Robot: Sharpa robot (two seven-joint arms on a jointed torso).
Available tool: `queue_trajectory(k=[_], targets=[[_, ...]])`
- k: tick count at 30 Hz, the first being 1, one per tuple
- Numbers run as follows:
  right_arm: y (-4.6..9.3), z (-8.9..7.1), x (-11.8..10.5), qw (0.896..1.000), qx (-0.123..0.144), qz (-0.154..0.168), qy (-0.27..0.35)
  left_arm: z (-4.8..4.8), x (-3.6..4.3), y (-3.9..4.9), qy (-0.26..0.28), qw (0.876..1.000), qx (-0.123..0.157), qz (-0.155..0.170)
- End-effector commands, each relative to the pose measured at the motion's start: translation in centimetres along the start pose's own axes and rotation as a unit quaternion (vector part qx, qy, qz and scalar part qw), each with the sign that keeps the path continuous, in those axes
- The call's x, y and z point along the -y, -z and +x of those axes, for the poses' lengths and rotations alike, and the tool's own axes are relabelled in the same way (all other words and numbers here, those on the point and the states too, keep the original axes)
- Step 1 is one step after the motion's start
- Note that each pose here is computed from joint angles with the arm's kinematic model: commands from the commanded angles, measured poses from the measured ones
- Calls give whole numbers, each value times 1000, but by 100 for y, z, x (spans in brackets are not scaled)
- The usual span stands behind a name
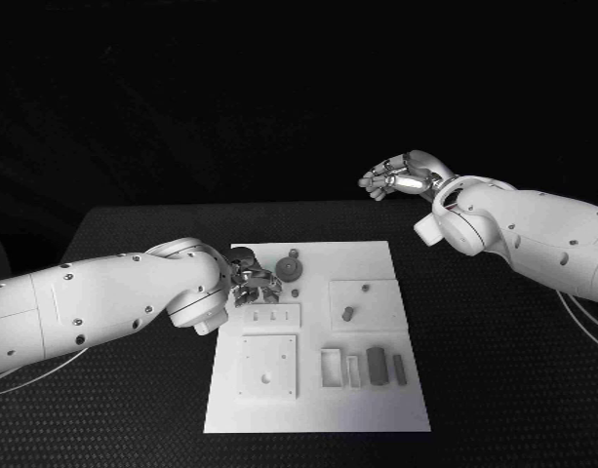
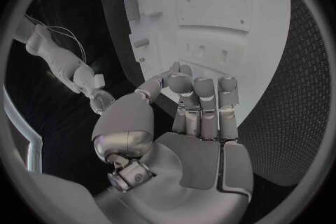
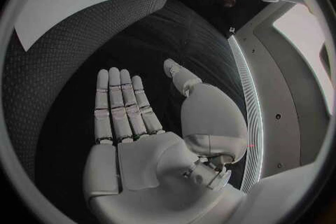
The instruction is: Assemble the parts on the task board
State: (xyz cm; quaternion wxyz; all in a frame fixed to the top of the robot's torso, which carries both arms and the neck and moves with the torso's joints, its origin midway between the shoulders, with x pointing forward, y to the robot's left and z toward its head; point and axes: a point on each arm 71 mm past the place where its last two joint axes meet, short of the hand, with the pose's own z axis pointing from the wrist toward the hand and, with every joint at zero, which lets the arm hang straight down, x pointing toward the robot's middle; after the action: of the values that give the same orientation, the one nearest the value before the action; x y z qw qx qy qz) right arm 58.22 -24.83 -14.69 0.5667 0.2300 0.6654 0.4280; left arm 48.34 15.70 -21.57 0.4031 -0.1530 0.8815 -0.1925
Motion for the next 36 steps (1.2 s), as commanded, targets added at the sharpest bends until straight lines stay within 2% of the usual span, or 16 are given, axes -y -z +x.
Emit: queue_trajectory(k=[1,7,14,26,36], targets=[[-4,20,-13,1000,-8,-3,-2,-15,34,9,-39,999,32,19],[-9,34,-20,1000,-9,-3,-3,-4,55,10,-83,994,67,32],[-7,27,-15,1000,-9,-3,-2,52,5,-25,-87,993,71,26],[-9,45,-25,1000,-12,-3,-3,136,-40,-70,-91,994,56,18],[-8,44,-27,1000,-10,-4,-3,174,-53,-93,-106,992,68,23]])
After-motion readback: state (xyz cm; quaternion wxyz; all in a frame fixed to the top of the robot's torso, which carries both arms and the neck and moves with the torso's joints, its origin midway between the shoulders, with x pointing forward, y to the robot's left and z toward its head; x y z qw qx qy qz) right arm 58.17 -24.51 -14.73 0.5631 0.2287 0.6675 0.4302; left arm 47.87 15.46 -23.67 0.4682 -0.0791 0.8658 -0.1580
